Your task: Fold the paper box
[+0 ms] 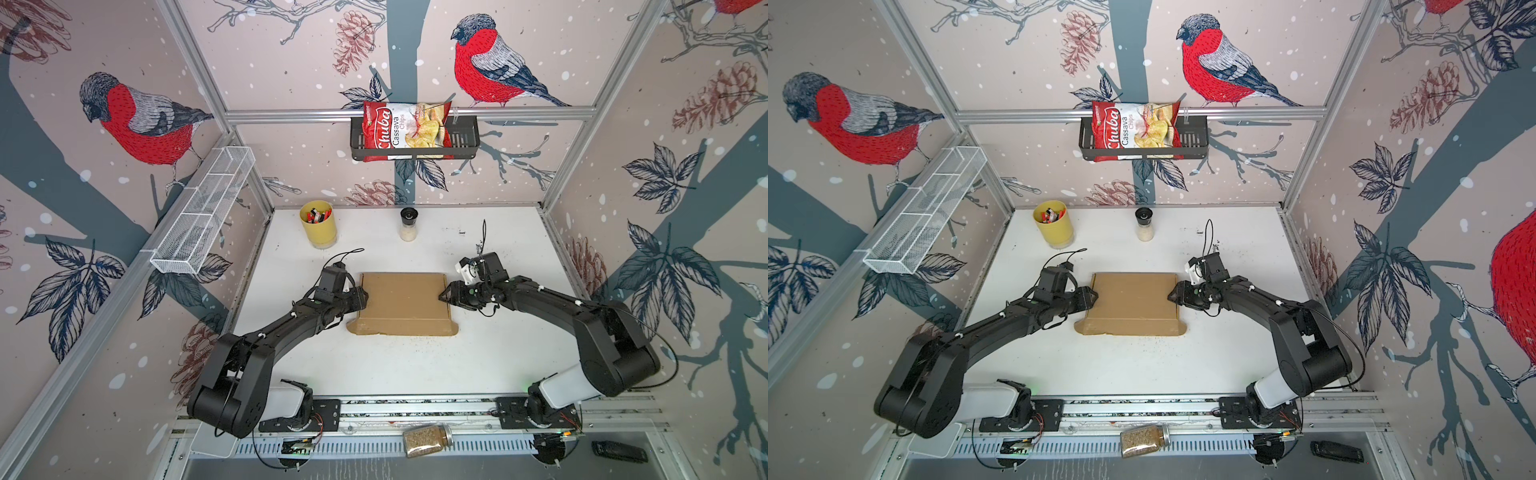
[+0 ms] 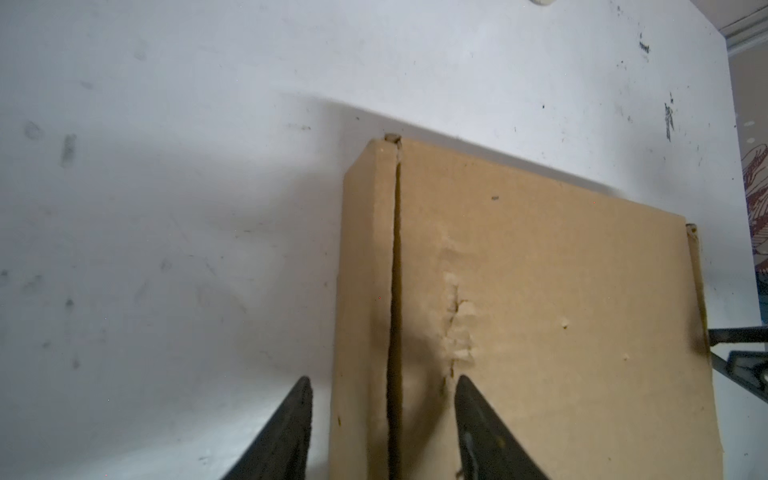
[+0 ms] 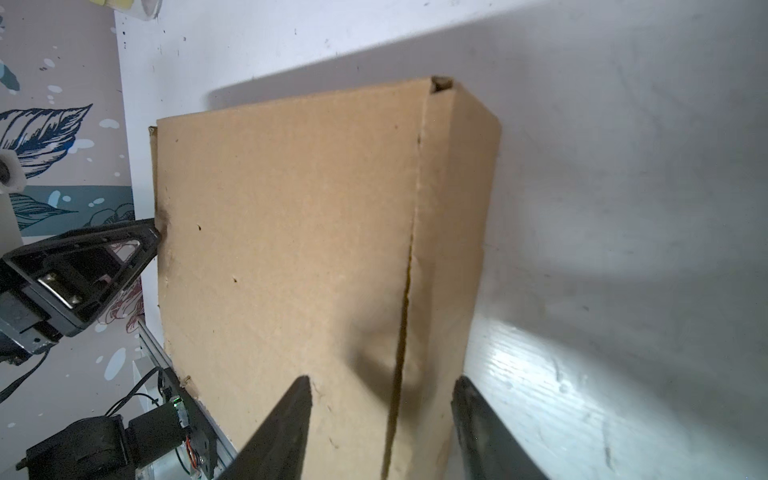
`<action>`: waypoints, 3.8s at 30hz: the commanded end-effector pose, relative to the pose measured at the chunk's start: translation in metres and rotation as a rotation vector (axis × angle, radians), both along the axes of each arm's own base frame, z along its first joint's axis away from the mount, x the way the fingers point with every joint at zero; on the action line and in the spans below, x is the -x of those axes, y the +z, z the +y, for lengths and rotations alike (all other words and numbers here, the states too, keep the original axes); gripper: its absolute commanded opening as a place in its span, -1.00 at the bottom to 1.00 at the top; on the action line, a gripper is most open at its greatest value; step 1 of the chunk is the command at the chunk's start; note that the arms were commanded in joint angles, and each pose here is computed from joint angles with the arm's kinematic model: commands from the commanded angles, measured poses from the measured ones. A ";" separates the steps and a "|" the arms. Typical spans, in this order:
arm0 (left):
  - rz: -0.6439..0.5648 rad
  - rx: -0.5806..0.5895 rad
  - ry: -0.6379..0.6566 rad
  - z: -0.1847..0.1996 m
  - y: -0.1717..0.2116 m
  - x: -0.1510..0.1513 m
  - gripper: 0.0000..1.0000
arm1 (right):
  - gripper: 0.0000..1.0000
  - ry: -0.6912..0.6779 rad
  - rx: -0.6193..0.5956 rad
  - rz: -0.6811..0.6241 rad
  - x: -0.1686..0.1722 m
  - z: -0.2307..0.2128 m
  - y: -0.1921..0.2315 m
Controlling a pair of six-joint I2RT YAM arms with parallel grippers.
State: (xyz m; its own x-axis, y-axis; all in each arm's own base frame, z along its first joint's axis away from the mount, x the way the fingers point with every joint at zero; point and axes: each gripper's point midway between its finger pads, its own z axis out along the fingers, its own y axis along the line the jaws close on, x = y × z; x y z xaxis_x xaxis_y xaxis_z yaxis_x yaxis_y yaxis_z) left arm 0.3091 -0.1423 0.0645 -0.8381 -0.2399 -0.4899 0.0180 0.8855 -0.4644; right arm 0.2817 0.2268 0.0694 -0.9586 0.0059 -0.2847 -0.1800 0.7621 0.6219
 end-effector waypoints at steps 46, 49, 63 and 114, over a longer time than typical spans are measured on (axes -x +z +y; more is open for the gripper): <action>-0.091 0.343 0.038 0.011 -0.029 -0.028 -0.04 | 0.46 -0.046 -0.194 -0.027 -0.009 -0.026 -0.002; -0.075 0.348 0.048 0.013 -0.034 -0.024 -0.12 | 0.50 -0.019 -0.220 -0.029 -0.002 -0.018 -0.002; -0.036 0.344 0.094 0.026 -0.046 -0.022 -0.21 | 0.68 0.082 -0.305 0.048 -0.001 0.025 -0.017; -0.927 -1.048 -0.907 -0.086 0.174 0.109 0.82 | -0.12 -0.092 -0.773 0.308 -0.005 0.038 0.098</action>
